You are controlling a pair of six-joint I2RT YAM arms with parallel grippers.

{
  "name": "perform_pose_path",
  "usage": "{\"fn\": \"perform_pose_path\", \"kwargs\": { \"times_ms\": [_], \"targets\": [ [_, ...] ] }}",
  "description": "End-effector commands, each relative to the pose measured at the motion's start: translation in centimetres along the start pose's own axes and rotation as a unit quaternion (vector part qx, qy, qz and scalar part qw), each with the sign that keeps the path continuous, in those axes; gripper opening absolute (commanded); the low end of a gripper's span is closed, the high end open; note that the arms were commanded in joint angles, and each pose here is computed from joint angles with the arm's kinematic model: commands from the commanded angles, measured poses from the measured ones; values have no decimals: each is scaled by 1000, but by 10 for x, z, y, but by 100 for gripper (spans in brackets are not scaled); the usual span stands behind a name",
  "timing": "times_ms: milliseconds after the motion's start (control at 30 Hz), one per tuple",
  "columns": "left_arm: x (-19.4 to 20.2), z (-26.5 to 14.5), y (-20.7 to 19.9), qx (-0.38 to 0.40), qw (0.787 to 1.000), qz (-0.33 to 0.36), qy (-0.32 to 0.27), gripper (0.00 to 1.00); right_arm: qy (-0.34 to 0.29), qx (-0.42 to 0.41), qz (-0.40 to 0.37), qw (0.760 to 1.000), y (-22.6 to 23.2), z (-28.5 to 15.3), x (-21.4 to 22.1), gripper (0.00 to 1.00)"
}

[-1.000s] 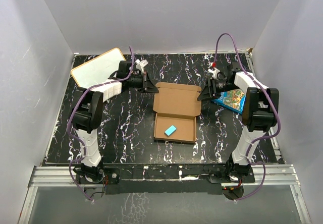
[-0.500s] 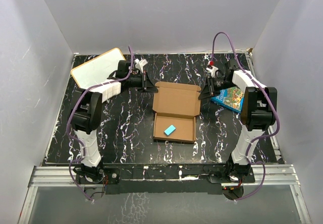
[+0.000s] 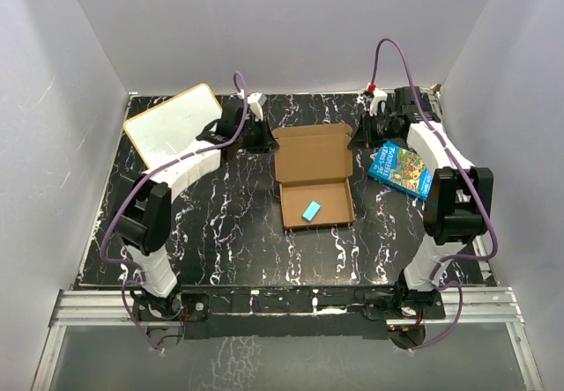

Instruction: Fold the paper box

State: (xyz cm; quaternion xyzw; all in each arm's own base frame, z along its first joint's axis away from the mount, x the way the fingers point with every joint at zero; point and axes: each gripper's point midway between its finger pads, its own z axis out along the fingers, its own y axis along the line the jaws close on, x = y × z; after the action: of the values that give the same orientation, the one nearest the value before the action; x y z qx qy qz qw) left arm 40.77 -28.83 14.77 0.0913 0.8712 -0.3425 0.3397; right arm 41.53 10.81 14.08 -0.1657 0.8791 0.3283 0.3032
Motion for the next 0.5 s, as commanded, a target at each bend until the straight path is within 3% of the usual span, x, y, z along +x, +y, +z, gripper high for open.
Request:
{"fn": "perform_pose_path", "kwargs": {
  "times_ms": [0, 267, 467],
  "targets": [
    [-37, -9, 2, -115, 990, 26, -81, 0, -98, 8, -89, 991, 37, -4, -59, 8],
    [-58, 9, 1, -243, 958, 43, -144, 0, -176, 32, -136, 974, 52, -5, -61, 8],
    [-64, 28, -7, -250, 944, 88, -195, 0, -257, 77, -161, 950, 43, -9, -73, 8]
  ]
}}
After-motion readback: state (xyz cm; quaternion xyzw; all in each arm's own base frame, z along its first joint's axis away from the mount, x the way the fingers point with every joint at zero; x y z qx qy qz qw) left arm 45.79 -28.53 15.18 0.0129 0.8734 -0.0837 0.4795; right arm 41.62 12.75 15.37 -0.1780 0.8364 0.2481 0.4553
